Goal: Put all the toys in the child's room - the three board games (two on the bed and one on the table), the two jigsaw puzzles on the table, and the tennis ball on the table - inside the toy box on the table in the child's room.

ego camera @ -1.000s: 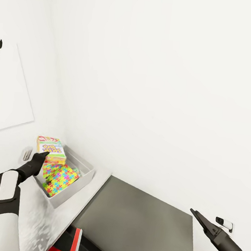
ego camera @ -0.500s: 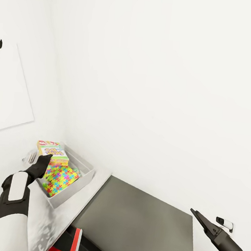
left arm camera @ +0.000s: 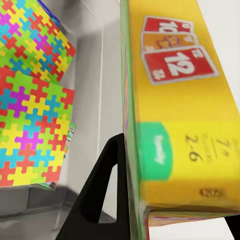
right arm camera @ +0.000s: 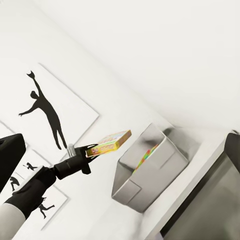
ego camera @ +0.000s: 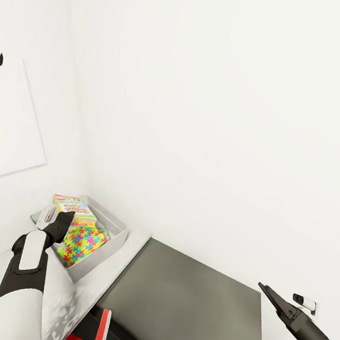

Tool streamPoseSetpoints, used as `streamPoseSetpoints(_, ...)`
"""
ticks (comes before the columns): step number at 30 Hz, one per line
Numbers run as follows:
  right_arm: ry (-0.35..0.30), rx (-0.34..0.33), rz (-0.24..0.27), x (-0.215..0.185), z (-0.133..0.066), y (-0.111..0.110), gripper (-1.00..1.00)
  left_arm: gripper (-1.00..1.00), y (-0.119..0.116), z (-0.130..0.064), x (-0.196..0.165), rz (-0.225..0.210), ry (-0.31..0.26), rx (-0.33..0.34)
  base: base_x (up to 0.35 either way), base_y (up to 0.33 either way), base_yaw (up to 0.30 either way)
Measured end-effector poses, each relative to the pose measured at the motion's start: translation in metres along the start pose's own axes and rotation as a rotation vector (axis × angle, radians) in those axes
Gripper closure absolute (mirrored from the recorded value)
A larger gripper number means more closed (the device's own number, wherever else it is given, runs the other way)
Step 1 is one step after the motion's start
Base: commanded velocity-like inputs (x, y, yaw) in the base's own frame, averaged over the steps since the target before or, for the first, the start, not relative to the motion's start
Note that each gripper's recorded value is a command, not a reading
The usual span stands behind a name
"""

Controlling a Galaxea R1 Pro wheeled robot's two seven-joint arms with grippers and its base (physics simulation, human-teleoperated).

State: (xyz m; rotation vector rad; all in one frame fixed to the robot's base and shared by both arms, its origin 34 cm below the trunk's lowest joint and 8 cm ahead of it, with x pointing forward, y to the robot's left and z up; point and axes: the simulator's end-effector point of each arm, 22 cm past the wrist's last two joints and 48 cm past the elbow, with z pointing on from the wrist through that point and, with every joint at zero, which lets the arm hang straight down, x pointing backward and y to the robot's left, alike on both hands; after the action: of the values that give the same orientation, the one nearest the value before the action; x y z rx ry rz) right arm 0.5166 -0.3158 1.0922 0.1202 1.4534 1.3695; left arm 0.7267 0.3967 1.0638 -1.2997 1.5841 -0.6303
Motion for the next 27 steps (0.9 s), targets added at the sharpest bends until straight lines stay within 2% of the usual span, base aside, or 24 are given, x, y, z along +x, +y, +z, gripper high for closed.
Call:
streamPoseSetpoints(13,0.001,-0.007,-0.008,-0.001,0.002,0.003,-1.00,1.00,0.000,0.000,-0.003,-0.002,-0.011,-0.001,0.000,0.000,0.000)
streamPoseSetpoints(19,0.004,-0.004,-0.007,-0.001,0.001,0.002,-1.00,1.00,0.002,0.000,-0.014,-0.021,-0.068,-0.005,0.000,0.000,0.000)
streamPoseSetpoints(27,0.009,0.004,-0.001,0.001,0.001,-0.002,-1.00,1.00,0.007,0.004,-0.014,-0.031,-0.083,-0.013,0.000,0.000,0.000)
